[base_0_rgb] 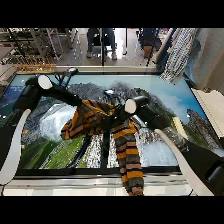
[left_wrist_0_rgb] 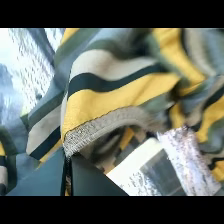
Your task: Fold the clothes and pants, and hang the long-sleeved shirts on hangers.
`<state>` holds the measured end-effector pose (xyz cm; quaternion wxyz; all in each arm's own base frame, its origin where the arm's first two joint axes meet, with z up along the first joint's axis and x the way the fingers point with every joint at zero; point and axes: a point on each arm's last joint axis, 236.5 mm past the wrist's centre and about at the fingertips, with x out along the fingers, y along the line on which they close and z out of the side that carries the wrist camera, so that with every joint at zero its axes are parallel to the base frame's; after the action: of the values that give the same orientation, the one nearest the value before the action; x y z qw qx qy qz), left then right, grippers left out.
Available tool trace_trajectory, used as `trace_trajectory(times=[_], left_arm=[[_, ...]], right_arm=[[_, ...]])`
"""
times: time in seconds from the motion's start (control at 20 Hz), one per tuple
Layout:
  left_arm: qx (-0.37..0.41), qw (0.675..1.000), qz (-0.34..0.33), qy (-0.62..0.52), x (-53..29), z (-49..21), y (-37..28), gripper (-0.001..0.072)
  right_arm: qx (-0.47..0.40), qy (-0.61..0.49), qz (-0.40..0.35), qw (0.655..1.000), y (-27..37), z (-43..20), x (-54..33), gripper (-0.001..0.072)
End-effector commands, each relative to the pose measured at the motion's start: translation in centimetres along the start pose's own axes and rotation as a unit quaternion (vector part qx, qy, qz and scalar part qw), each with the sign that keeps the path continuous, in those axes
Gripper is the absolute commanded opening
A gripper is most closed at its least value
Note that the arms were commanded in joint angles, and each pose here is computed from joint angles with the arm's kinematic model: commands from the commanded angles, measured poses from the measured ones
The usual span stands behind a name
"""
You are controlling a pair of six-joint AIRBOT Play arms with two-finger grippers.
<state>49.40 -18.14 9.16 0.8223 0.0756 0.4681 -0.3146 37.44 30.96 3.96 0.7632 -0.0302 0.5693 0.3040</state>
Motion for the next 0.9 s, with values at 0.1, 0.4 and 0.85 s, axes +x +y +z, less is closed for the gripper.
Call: trace_trajectory(times=[0.1,0.4,0.85], left_arm=[[-0.002,1.000,-0.021,0.013,-1.9,-0.2,-0.9,0.0011],[-0.004,1.000,-0.024,0.020,-2.0,-0.6,-0.9,0.0011],[-0.003,1.000,-0.021,0.015,-2.8,-0.4,-0.9,0.0010]], right_arm=[[-0.029,-0.090,-0.060,0.994,0.4,3.5,3.5,0.0601],[-0.063,-0.122,-0.103,0.985,-2.9,5.6,9.4,0.0579],[-0.134,0.006,-0.237,0.962,-6.5,1.8,-1.9,0.0022]])
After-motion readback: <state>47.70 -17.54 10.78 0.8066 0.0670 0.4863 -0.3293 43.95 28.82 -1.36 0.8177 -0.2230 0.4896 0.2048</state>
